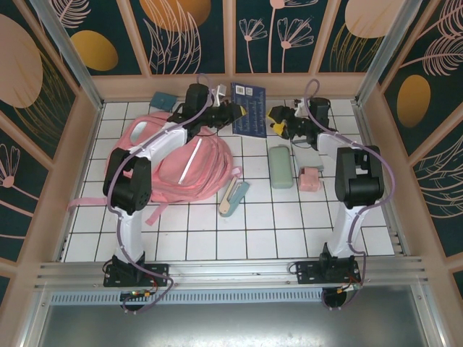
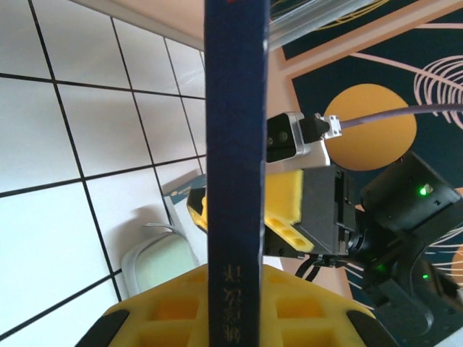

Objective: Pack the student bag
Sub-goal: Pick up the book from the top-center of the table, then pass the book.

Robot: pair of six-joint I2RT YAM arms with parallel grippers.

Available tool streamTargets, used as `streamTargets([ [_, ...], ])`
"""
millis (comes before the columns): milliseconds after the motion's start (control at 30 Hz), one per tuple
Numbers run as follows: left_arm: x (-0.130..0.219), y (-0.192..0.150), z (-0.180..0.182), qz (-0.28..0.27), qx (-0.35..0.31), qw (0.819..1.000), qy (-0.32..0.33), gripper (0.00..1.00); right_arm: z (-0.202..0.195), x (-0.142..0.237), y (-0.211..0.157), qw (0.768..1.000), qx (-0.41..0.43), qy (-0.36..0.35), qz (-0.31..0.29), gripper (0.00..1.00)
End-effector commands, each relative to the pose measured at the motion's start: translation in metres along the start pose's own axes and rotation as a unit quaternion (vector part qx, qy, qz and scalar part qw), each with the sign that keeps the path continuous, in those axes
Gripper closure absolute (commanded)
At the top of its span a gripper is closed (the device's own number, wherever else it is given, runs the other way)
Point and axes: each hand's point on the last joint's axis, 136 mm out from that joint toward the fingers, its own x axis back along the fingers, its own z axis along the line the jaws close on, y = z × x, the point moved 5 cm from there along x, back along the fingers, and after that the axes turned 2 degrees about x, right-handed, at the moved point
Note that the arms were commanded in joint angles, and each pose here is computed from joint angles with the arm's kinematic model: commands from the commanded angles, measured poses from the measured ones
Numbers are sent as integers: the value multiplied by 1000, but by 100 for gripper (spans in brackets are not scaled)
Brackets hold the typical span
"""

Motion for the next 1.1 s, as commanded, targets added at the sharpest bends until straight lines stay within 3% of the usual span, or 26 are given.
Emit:
streamTargets([
  [0, 11, -2, -20, 2, 2, 999, -51, 100, 51, 9, -10, 992, 48, 115, 27, 28],
  [333, 41, -14, -35, -33, 12, 997, -64, 100, 66, 6, -24, 990, 60, 121, 36, 25],
  [733, 68, -28, -41, -54, 10, 997, -58, 100, 79, 27, -19, 994, 65, 82, -41, 25],
  [1067, 90, -30, -67, -68, -11, 994, -82, 100, 105, -13, -52, 986, 100, 121, 54, 25],
])
